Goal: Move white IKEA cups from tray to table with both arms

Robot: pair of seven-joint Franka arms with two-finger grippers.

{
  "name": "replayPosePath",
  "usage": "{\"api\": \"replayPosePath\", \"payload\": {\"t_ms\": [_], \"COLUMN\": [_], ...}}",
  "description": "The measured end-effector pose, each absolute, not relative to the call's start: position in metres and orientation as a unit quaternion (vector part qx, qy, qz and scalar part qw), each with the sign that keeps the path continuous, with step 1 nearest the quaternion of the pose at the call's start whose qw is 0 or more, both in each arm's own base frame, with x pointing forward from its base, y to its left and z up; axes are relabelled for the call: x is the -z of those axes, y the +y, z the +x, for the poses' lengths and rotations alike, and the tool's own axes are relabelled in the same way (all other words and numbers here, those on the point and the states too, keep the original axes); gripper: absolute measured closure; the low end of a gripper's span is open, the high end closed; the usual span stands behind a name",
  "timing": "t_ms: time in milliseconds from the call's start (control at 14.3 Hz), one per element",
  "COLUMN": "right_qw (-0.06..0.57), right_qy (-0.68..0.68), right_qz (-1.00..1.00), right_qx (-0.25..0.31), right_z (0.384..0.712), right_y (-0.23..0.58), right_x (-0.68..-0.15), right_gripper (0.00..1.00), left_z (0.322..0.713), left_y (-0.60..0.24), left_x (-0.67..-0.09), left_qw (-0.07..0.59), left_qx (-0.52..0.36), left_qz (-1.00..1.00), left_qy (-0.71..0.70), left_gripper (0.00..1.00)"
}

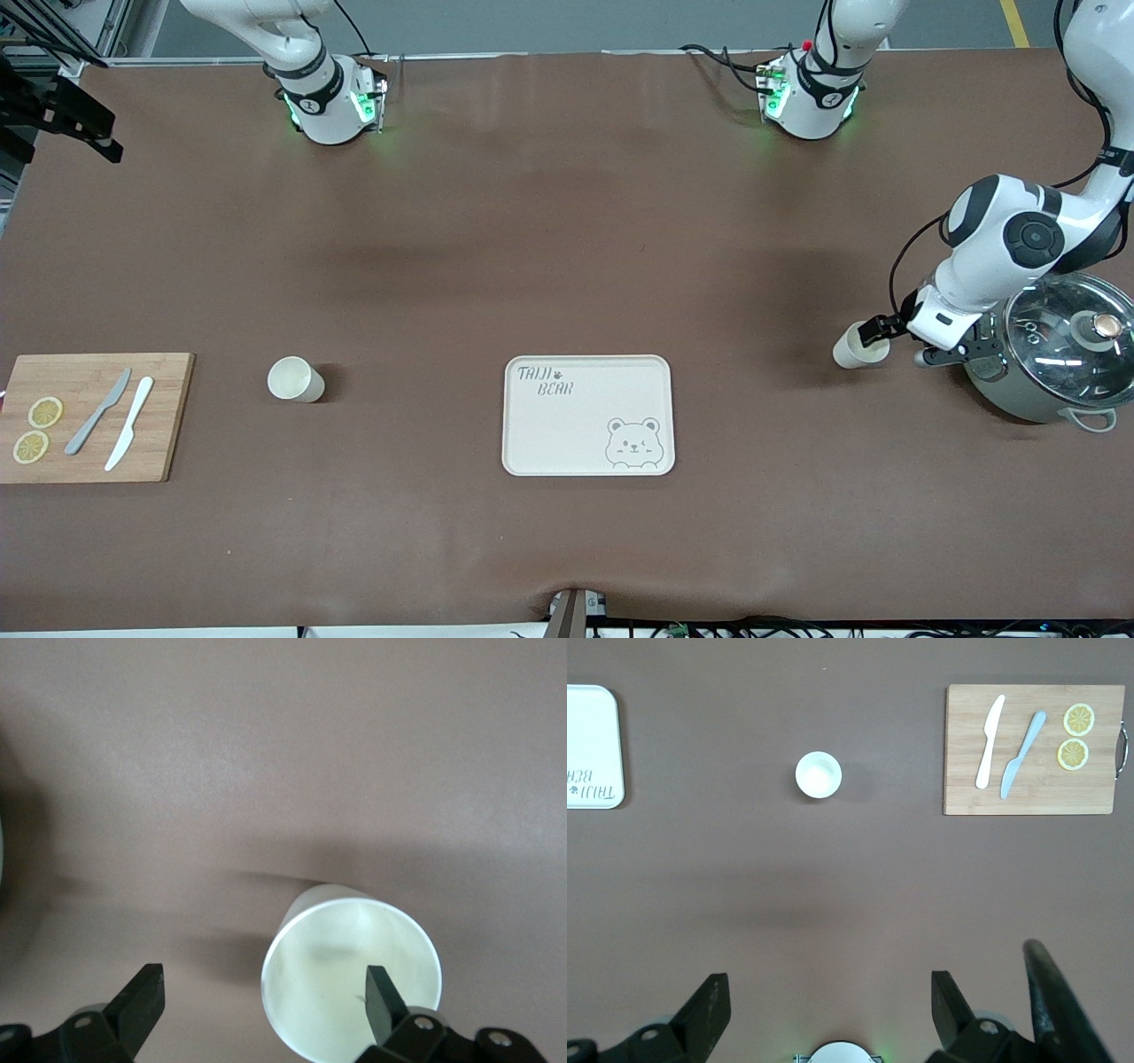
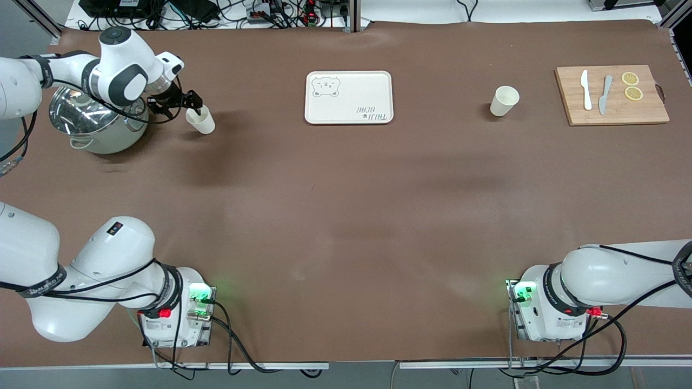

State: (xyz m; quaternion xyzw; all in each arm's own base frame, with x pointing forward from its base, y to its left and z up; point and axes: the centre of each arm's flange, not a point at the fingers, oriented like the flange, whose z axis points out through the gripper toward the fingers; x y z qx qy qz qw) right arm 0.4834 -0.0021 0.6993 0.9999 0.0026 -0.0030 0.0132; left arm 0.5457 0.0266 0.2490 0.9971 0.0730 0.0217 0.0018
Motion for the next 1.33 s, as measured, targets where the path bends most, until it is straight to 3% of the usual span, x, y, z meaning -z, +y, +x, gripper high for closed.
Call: {"api": "replayPosePath", "payload": {"t_ms": [210,771,1331], "right_qw": [0.013,0.013,0.013], "right_qy": [-0.001,-0.001,-0.001], "right_qz": [1.0,1.0,1.0], "right_qx": [0.002,0.0,0.0], "right_z": [0.483,0.483,0.483], "right_y": [-0.006,-0.006,-0.005], "right_x": [-0.701,-0.702,-0.702], "right_gripper": [0.0,0.0,0.0], "left_z": [0.553,0.596,0.617], "left_y": [0.019,0.006,0.044], "left_x": [-0.27,-0.405,-0.471], "left_qw": [-0.003,-0.016,-0.03], "left_qx": [-0.021,-0.029,-0.04], "left_qz": [0.997,0.997,0.998], "left_qy": [0.069,0.067,0.038], "left_gripper": [0.0,0.0,0.0]}}
